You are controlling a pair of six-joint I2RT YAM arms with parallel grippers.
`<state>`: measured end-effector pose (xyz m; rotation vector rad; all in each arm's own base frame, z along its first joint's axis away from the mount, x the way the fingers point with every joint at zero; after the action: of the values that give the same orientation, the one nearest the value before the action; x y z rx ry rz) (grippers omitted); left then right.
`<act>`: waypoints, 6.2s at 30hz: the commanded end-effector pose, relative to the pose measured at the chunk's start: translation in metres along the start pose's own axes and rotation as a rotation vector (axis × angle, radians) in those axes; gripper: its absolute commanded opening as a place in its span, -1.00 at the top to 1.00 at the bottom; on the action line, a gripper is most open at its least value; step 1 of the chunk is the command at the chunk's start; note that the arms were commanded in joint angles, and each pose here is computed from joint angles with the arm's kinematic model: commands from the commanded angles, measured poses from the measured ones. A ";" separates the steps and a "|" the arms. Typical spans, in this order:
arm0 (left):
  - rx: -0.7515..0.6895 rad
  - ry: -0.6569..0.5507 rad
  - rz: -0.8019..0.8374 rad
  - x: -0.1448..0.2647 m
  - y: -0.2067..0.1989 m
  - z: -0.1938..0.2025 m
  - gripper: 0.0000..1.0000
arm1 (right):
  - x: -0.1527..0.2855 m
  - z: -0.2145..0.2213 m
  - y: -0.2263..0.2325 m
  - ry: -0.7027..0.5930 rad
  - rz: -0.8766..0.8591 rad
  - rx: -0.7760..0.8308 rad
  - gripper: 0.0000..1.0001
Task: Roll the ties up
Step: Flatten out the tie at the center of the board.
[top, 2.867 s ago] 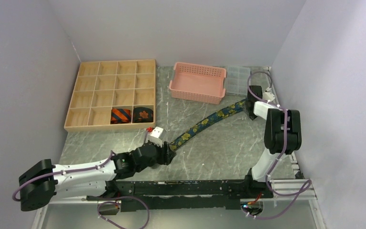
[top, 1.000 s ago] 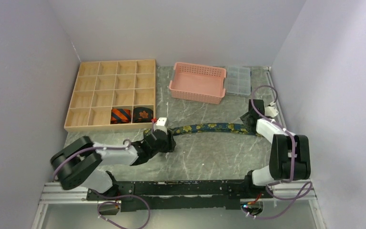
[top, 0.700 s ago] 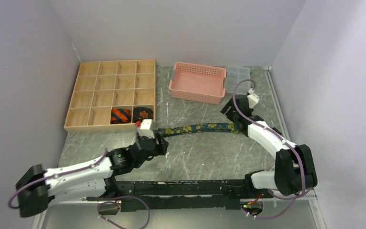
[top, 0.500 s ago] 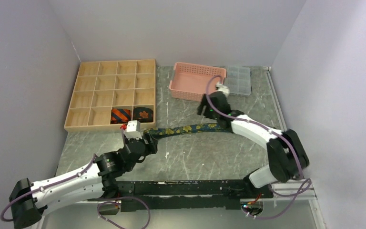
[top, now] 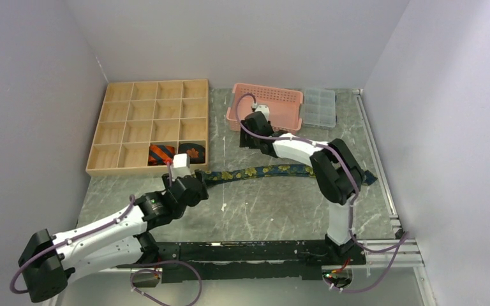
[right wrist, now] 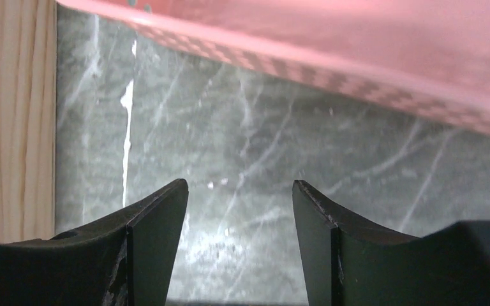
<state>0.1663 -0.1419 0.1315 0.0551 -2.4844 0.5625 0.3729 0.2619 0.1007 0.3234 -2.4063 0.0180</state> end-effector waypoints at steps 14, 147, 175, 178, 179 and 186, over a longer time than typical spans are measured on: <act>0.095 -0.031 -0.076 0.036 0.032 -0.020 -0.61 | -0.022 0.043 0.061 0.110 -0.140 0.336 -0.30; 0.274 0.035 -0.027 -0.028 0.047 -0.017 -0.43 | 0.061 0.099 0.081 0.139 -0.437 -0.052 0.26; 0.314 0.064 0.023 -0.063 0.037 -0.009 -0.37 | 0.062 0.110 0.079 0.152 -0.458 -0.063 0.27; 0.332 0.066 0.032 -0.063 0.037 -0.008 -0.37 | 0.063 0.111 0.078 0.154 -0.458 -0.064 0.27; 0.330 0.075 0.015 -0.064 0.038 -0.007 -0.33 | 0.063 0.111 0.078 0.154 -0.459 -0.065 0.27; 0.325 0.121 -0.039 -0.069 0.045 0.005 0.04 | 0.063 0.111 0.078 0.154 -0.460 -0.068 0.27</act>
<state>0.2103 -0.1065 0.0713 0.1934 -2.2534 0.8822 0.2409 0.3127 0.0674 0.8006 -2.1417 -0.2243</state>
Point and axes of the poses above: each gripper's point midway between its finger pads, its own x axis back along the fingers, its own y axis along the line the jaws close on, z = x × y, the point moved 6 cm from there along x, back along the fingers, and after that the axes turned 11 degrees about x, right-handed, at the moved point
